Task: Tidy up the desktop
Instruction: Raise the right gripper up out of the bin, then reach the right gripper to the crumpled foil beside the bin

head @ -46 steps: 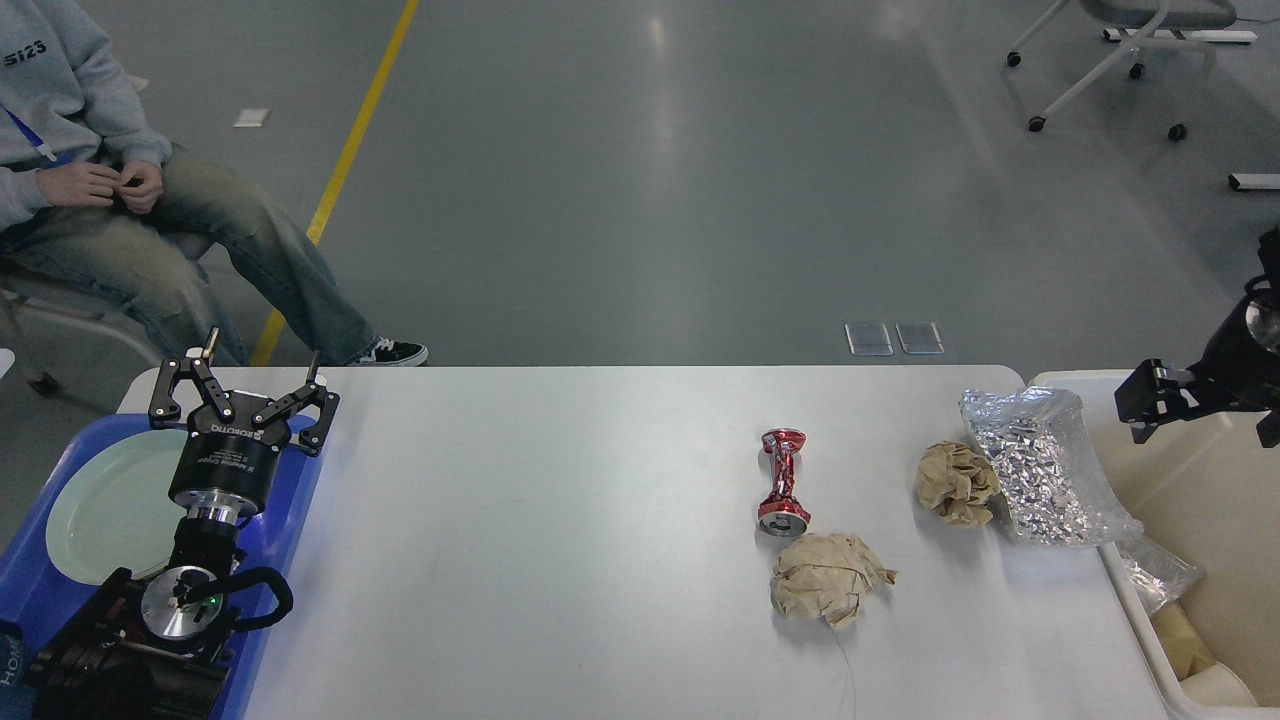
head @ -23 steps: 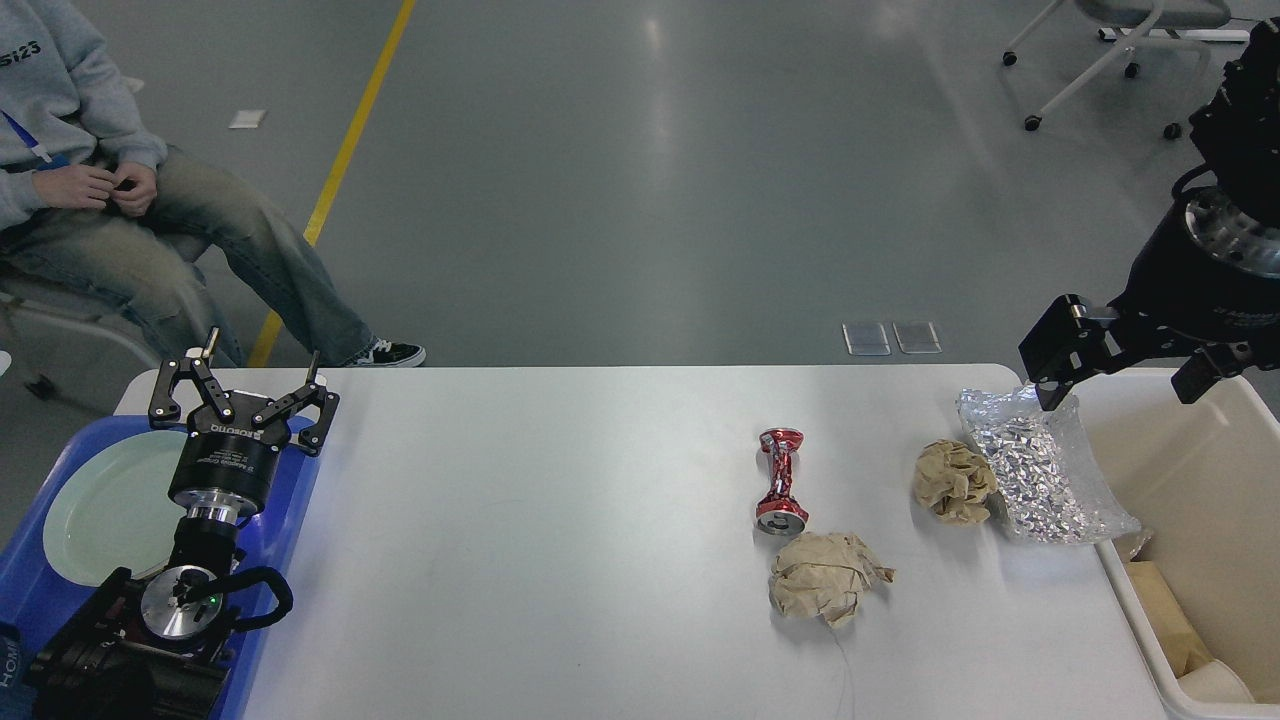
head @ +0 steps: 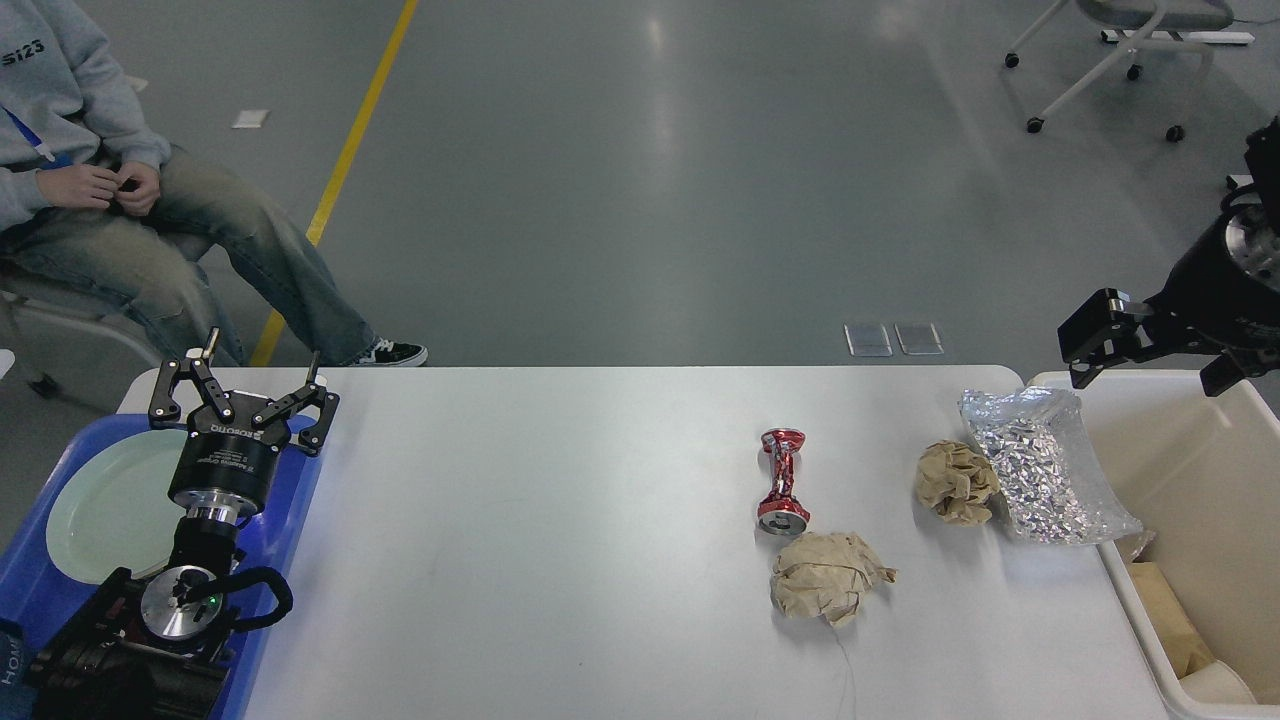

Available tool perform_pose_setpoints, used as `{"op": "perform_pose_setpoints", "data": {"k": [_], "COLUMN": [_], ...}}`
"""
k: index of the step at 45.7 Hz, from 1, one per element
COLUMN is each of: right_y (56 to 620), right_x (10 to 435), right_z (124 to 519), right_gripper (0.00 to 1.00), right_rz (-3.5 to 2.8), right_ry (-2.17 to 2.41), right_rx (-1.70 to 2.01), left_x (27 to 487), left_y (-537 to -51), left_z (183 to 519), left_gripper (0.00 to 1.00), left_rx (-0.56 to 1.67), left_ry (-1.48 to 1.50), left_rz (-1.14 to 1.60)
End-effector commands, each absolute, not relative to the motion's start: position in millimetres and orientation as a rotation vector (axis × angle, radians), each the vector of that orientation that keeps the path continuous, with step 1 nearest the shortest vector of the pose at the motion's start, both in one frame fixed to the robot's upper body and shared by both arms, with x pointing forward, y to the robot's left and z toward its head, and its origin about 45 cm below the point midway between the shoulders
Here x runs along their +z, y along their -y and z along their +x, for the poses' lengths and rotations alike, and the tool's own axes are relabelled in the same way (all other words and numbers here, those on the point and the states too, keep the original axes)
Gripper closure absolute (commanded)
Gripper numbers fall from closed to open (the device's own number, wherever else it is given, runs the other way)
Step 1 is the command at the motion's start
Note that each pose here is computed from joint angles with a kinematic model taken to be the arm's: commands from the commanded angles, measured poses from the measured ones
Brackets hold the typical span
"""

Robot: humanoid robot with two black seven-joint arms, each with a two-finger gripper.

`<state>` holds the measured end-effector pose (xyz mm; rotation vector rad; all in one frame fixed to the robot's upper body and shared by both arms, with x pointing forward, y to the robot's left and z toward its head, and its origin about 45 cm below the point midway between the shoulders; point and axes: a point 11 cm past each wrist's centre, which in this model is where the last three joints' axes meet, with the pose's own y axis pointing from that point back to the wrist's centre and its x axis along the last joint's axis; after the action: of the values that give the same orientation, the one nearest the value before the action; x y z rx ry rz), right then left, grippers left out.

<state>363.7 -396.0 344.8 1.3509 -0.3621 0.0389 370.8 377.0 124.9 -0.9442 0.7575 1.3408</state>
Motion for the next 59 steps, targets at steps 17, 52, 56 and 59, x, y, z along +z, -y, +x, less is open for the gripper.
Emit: {"op": "perform_pose_setpoints", "data": {"k": [17, 52, 56, 59], "right_y": [518, 472, 467, 460], "right_x": [177, 101, 104, 99], "right_z": [370, 369, 363, 363], "right_gripper": [0.01, 0.02, 0.02, 0.01], "right_rz": [1.185, 1.444, 1.476, 1.48], "right_ry": [0.762, 0.691, 0.677, 0.66], "right_rx": [0.076, 0.464, 0.435, 0.435], "left_x": [125, 125, 125, 125], "left_y": [-377, -377, -376, -377], "left_z": [371, 371, 371, 371], "left_gripper": [0.04, 0.04, 0.04, 0.04], "left_rx": [1.342, 1.341, 1.34, 1.341], "left_ry": [-0.758, -0.757, -0.759, -0.757], "left_rz": [-0.944, -0.944, -0.945, -0.944]}}
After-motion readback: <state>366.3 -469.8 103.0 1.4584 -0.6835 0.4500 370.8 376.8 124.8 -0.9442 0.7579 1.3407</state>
